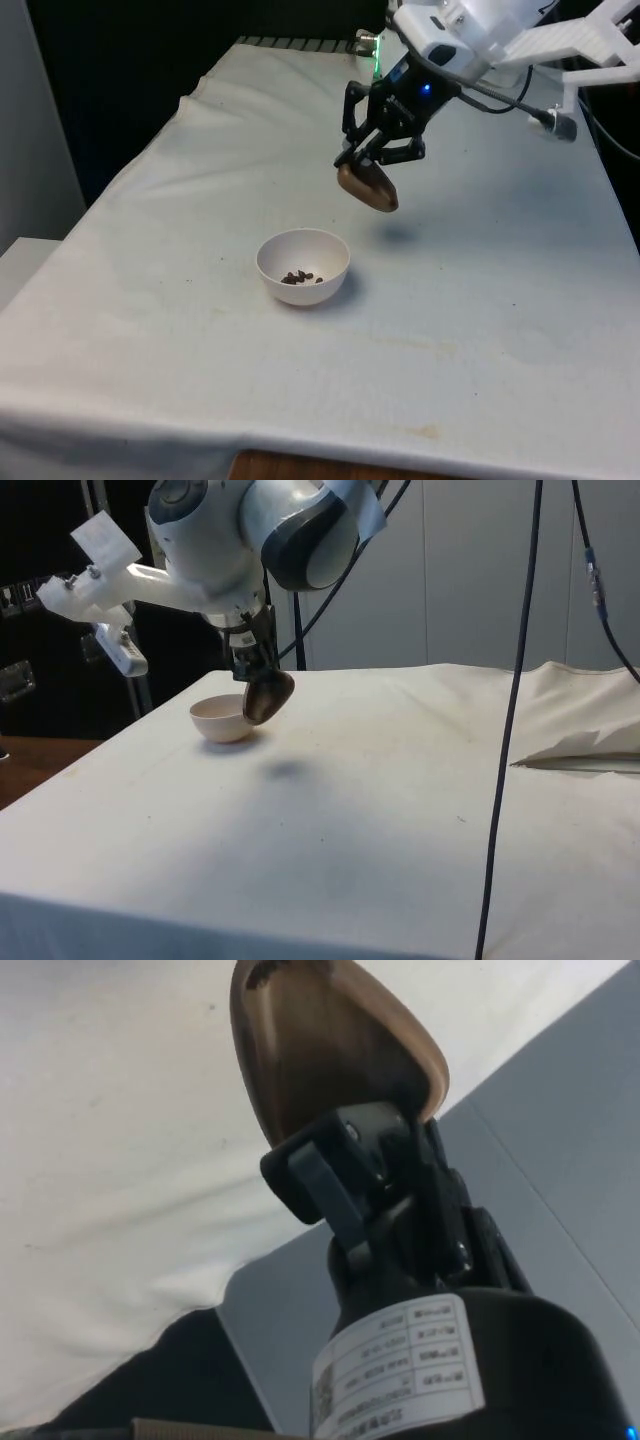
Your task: Pour the coffee beans from the cup into the bowl.
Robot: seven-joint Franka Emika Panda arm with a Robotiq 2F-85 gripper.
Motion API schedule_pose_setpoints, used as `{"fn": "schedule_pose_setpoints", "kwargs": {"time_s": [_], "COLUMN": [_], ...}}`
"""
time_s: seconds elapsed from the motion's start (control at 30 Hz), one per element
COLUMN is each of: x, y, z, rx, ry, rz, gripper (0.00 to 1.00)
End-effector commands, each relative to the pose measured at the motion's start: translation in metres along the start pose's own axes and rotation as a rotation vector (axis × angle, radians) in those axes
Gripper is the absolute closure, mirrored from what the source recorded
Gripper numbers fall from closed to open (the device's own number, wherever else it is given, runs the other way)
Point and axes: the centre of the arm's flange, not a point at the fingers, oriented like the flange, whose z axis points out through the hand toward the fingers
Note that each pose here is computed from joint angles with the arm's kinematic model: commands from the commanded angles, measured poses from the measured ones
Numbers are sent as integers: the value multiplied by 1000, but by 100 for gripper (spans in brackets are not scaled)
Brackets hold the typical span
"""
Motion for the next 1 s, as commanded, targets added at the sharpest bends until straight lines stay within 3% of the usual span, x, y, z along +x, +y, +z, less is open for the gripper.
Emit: {"fn": "schedule_pose_setpoints", "kwargs": {"time_s": [0.0,0.03,0.1,0.27,0.3,0.33,0.4,0.57,0.6,0.63,0.87,0.9,0.93,0.97], "x": [-2,0,-2,-2,-1,-2,-2,-1,-1,-1,-1,-1,-1,-1], "y": [-1,0,-1,-4,-2,-4,-6,-8,-7,-9,-12,-10,-12,-13], "z": [0,0,1,2,1,2,3,4,4,5,7,6,7,8], "rx": [28,0,40,75,50,75,92,125,102,132,180,158,185,190], "ry": [1,0,-3,-11,-12,-11,-12,-11,-14,-10,-2,-5,-1,0], "rz": [-13,0,-23,-50,-40,-50,-60,-77,-70,-80,-100,-94,-102,-105], "gripper": [100,100,100,100,100,100,100,100,100,100,100,100,100,100]}}
